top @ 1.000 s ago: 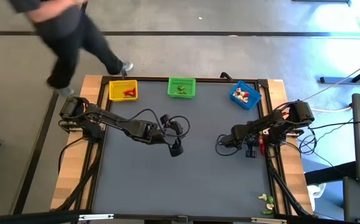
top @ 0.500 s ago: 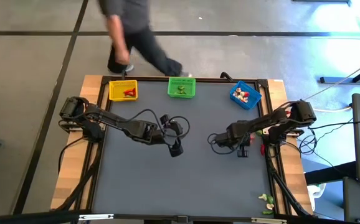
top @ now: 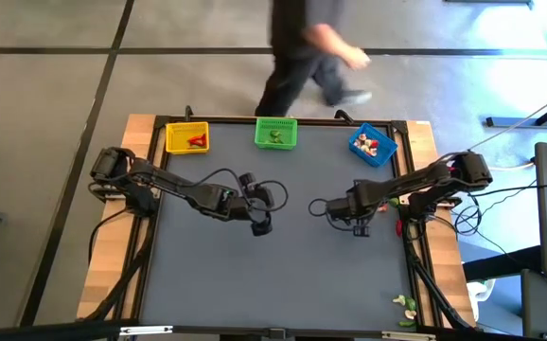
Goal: Sort produce into baskets
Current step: Put the red mushroom into the blue basket
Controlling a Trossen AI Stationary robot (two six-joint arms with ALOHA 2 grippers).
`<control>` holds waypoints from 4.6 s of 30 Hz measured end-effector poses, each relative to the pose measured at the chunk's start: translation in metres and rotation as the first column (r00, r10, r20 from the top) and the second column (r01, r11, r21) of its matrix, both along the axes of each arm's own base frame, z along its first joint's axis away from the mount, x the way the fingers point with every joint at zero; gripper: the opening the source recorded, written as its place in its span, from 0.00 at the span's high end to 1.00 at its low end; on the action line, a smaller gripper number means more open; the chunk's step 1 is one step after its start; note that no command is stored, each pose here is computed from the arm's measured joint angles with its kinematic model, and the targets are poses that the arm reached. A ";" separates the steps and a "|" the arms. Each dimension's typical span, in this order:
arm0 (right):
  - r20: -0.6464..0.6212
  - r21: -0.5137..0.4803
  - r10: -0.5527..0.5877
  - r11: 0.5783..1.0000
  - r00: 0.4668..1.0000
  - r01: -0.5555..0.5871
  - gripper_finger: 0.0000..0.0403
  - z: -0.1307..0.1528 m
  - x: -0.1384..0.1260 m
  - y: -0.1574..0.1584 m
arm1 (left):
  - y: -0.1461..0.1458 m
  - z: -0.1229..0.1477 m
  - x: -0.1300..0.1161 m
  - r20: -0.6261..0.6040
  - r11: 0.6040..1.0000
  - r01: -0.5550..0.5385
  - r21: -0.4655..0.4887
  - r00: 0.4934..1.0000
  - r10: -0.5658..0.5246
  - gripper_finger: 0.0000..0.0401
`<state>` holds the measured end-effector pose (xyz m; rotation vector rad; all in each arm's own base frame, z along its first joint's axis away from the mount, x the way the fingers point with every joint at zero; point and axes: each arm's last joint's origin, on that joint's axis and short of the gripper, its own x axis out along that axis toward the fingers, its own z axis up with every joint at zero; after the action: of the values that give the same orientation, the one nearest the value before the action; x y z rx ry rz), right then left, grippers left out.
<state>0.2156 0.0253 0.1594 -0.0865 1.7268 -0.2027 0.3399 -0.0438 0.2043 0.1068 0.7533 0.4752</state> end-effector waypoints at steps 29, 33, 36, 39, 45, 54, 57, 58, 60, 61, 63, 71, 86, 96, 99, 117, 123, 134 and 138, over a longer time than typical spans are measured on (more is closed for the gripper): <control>0.386 -0.210 -0.424 0.825 0.820 0.525 0.98 0.063 -0.044 -0.175 | 0.085 -0.013 0.005 0.110 0.986 0.112 0.120 0.986 -0.126 0.58; 0.404 -0.202 -0.508 0.761 0.760 0.616 0.98 0.063 -0.057 -0.189 | 0.091 -0.011 0.006 0.143 0.988 0.089 0.124 0.984 -0.106 0.58; 0.426 -0.194 -0.548 0.722 0.720 0.664 0.98 0.064 -0.061 -0.194 | 0.093 -0.010 0.006 0.166 0.993 0.065 0.097 0.983 -0.080 0.58; 0.432 -0.181 -0.569 0.705 0.699 0.686 0.95 0.063 -0.064 -0.197 | 0.093 -0.011 0.006 0.167 0.994 0.062 0.094 0.983 -0.077 0.58; 0.409 -0.218 -0.568 0.700 0.715 0.680 0.73 0.063 -0.065 -0.197 | 0.093 -0.011 0.006 0.167 0.994 0.062 0.093 0.983 -0.077 0.58; 0.356 -0.119 -0.599 0.733 0.718 0.670 0.53 0.066 -0.069 -0.182 | 0.093 -0.011 0.006 0.164 0.993 0.064 0.097 0.983 -0.079 0.58; 0.347 0.012 -0.623 0.751 0.701 0.660 0.52 0.071 -0.068 -0.164 | 0.093 -0.011 0.006 0.165 0.993 0.064 0.096 0.983 -0.079 0.58; 0.340 0.047 -0.623 0.759 0.704 0.649 0.52 0.074 -0.068 -0.158 | 0.093 -0.011 0.006 0.166 0.994 0.063 0.094 0.983 -0.078 0.58; 0.318 0.103 -0.624 0.771 0.714 0.628 0.52 0.077 -0.066 -0.143 | 0.093 -0.011 0.006 0.166 0.994 0.063 0.093 0.983 -0.077 0.58; 0.308 0.131 -0.624 0.775 0.718 0.618 0.52 0.078 -0.065 -0.137 | 0.092 -0.011 0.006 0.166 0.994 0.064 0.093 0.983 -0.079 0.58; 0.282 0.169 -0.613 0.789 0.738 0.591 0.52 0.080 -0.062 -0.123 | 0.091 -0.011 0.006 0.166 0.993 0.069 0.093 0.983 -0.084 0.58; 0.206 0.186 -0.628 0.778 0.750 0.600 0.52 0.079 -0.051 -0.084 | 0.087 -0.011 0.006 0.167 0.993 0.080 0.092 0.981 -0.095 0.58; 0.002 0.088 -0.661 0.748 0.750 0.658 0.52 0.056 -0.033 -0.059 | 0.076 -0.011 0.008 0.167 0.990 0.110 0.091 0.978 -0.124 0.58; -0.200 -0.036 -0.674 0.731 0.712 0.682 0.52 0.024 -0.019 -0.061 | 0.067 -0.011 0.008 0.166 0.986 0.137 0.091 0.974 -0.151 0.58; -0.233 -0.067 -0.667 0.737 0.708 0.673 0.52 0.015 -0.015 -0.062 | 0.064 -0.011 0.008 0.167 0.985 0.144 0.091 0.973 -0.157 0.58; -0.481 0.005 -0.390 0.894 0.785 0.447 0.52 -0.030 -0.003 -0.064 | 0.063 -0.011 0.008 0.167 0.985 0.147 0.091 0.973 -0.161 0.58; -0.503 0.042 -0.322 0.918 0.802 0.395 0.52 -0.045 -0.014 -0.063 | 0.063 -0.011 0.009 0.169 0.985 0.147 0.091 0.972 -0.161 0.58; -0.486 0.079 -0.298 0.921 0.822 0.381 0.72 -0.057 -0.021 -0.061 | 0.063 -0.008 0.010 0.182 0.980 0.159 0.120 0.967 -0.179 0.58; -0.479 0.101 -0.271 0.928 0.835 0.359 0.81 -0.057 -0.021 -0.061 | 0.063 -0.008 0.010 0.182 0.980 0.159 0.120 0.967 -0.179 0.58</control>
<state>0.1951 -0.0354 0.1022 0.3215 2.2232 -0.2781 0.3499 0.0196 0.1961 0.2184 0.5248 0.3557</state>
